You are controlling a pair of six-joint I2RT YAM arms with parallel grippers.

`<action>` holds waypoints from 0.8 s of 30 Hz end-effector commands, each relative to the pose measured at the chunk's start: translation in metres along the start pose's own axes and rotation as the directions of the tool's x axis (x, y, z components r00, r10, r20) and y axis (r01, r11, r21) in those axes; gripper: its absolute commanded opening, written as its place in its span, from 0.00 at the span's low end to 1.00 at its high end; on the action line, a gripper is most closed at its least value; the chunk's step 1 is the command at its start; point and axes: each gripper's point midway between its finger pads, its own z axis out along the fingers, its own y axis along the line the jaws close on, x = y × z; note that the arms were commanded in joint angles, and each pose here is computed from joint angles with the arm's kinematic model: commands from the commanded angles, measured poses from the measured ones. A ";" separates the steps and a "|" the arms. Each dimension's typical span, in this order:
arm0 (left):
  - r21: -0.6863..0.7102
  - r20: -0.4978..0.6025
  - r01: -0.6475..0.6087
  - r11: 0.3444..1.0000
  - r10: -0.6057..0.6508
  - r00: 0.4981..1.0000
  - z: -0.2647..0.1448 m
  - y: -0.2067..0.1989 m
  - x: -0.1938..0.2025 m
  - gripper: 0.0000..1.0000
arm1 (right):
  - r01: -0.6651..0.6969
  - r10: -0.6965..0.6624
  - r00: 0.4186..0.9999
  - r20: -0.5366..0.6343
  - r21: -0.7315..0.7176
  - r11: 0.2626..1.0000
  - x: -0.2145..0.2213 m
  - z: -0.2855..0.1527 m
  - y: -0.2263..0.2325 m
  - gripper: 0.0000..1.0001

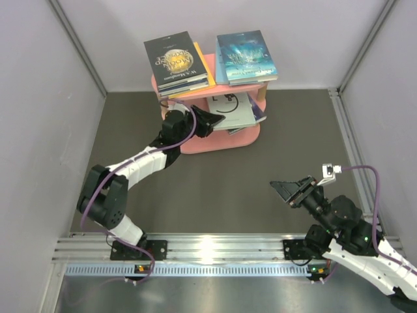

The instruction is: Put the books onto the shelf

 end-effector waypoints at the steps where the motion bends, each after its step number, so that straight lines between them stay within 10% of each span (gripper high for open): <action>1: 0.019 -0.052 -0.006 1.000 0.007 0.999 0.013 0.002 0.008 0.28 | -0.007 0.007 1.000 0.002 -0.020 1.000 -0.001 0.001 0.006 0.40; 11: 0.003 -0.012 -0.003 1.000 0.004 1.000 -0.020 0.001 0.010 0.84 | -0.014 0.014 1.000 0.001 -0.023 1.000 0.000 -0.001 0.004 0.42; 24: -0.064 0.077 -0.056 0.996 0.061 0.995 -0.051 0.000 -0.003 0.60 | -0.020 0.020 1.000 -0.014 -0.018 1.000 0.005 0.002 0.001 0.41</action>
